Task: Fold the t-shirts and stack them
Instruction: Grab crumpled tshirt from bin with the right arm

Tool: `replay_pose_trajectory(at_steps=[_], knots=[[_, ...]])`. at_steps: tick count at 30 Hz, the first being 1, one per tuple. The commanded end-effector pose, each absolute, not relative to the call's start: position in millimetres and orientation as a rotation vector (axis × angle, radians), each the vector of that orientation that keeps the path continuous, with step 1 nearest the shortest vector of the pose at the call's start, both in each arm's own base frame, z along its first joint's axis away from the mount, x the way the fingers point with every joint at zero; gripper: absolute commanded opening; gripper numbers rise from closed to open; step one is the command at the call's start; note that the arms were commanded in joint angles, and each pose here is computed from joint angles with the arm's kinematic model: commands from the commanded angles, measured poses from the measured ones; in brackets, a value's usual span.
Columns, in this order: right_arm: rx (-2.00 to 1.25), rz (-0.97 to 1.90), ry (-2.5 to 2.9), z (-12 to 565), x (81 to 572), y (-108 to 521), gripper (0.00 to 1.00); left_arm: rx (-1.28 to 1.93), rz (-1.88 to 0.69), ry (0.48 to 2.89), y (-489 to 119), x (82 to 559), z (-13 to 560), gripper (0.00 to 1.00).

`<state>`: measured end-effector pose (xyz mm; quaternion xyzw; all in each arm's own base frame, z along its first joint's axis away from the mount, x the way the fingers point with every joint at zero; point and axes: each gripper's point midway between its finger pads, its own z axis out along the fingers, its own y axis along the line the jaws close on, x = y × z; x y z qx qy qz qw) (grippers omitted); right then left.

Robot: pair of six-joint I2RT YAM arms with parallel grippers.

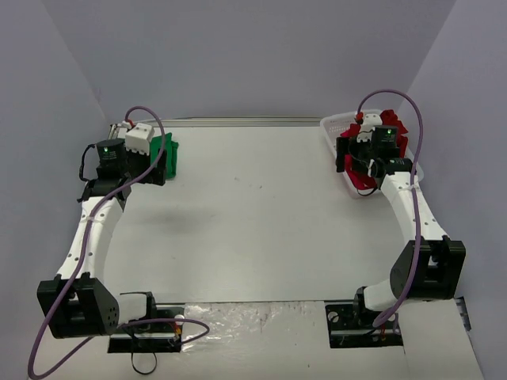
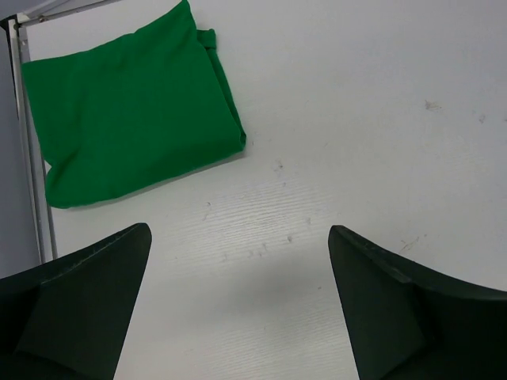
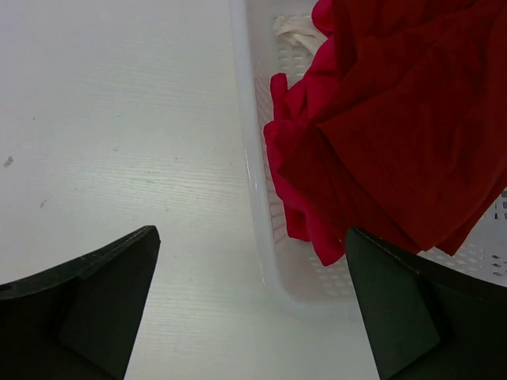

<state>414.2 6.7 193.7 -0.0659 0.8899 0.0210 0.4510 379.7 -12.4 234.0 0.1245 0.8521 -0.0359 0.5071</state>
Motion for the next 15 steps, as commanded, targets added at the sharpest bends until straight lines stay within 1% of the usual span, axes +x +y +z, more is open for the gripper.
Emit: replay_pose_trajectory(at_steps=[1,4,5,8,12,15], knots=[[-0.072,0.034,2.139,216,423,-1,1.0,0.291,-0.13,2.0,-21,373,250,0.94],[-0.094,0.04,2.118,225,420,0,1.0,0.282,-0.122,1.999,-20,371,253,0.94],[-0.165,0.031,2.096,231,415,1,1.0,0.282,-0.136,2.011,-21,369,251,0.94],[-0.187,0.024,2.087,231,414,1,1.0,0.322,-0.22,2.03,-33,364,255,0.94],[-0.151,-0.2,2.089,240,421,-32,1.0,0.348,-0.251,2.024,-39,361,262,0.94],[-0.099,-0.352,2.091,236,433,-56,1.0,0.359,-0.256,2.033,-40,359,254,0.94]])
